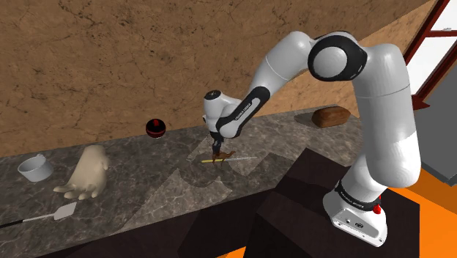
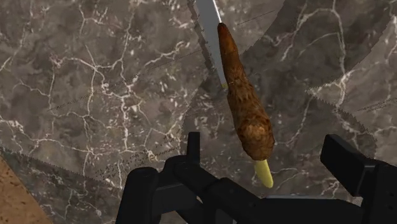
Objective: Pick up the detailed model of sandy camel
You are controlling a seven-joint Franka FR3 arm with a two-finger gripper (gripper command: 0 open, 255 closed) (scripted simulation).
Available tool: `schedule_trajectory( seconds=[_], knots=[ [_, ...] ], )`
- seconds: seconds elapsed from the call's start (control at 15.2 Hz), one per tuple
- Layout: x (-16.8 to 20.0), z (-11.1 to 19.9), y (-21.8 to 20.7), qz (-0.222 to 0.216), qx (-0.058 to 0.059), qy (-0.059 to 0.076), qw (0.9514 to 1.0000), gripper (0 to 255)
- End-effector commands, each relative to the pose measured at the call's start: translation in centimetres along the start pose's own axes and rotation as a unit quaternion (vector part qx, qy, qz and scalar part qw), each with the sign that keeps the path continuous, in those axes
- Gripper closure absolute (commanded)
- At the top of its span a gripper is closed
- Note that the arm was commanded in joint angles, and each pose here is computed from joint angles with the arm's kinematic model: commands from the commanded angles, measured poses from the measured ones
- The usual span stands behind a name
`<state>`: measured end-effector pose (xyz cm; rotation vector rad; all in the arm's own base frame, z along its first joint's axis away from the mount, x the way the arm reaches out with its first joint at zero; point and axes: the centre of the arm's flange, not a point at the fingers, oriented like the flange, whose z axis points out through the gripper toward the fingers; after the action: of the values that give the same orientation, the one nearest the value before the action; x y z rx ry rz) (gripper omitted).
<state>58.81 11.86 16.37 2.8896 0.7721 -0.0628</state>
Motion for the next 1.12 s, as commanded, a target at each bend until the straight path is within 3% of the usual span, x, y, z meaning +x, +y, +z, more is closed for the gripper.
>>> schedule_trajectory(
  seconds=[0.0,0.59,0.66,1.06],
  knots=[
    [1.1,2.2,-0.5,-0.014,-0.005,-0.005,0.9999,0],
    [1.4,6.1,-1.0,-0.014,-0.005,-0.005,0.9999,0],
    [1.4,6.2,-1.1,-0.014,-0.005,-0.005,0.9999,255],
    [1.4,6.2,-1.1,-0.014,-0.005,-0.005,0.9999,255]
  ],
)
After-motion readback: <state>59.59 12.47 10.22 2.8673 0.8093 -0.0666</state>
